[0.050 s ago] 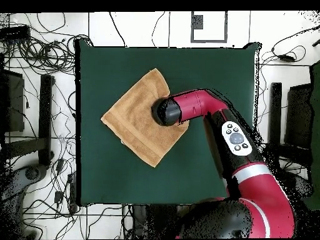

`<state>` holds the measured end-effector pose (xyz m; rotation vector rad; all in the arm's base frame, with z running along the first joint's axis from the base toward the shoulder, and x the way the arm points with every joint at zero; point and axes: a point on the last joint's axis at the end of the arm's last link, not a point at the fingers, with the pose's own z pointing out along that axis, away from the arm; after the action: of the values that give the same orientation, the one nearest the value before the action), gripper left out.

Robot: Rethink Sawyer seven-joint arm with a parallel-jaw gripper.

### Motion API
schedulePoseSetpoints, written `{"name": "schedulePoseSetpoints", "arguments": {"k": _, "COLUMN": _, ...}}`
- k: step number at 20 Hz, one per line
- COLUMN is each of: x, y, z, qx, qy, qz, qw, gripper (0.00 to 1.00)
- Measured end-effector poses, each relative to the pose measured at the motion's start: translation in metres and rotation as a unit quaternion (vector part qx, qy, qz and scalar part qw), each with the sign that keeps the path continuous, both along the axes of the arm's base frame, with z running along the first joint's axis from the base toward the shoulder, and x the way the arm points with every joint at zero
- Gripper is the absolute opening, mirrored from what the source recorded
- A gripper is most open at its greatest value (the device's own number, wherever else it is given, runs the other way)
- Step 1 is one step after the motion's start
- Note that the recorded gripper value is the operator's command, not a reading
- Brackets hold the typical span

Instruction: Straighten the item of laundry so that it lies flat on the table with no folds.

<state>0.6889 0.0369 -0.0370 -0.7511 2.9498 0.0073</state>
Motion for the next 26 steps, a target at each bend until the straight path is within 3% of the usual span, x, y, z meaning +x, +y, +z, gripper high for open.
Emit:
{"name": "schedulePoseSetpoints", "arguments": {"k": 16, "x": 0.021, "y": 0.001, "z": -0.005, "qx": -0.011, "qy": 0.043, "qz": -0.017, "qw": 0.9989, "gripper": 0.00}}
{"name": "schedulePoseSetpoints", "arguments": {"k": 17, "x": 0.025, "y": 0.001, "z": -0.005, "qx": -0.013, "qy": 0.050, "qz": -0.011, "qw": 0.9986, "gripper": 1.00}}
{"name": "schedulePoseSetpoints", "arguments": {"k": 26, "x": 0.047, "y": 0.001, "z": -0.010, "qx": -0.001, "qy": 0.035, "qz": 0.002, "qw": 0.9994, "gripper": 1.00}}
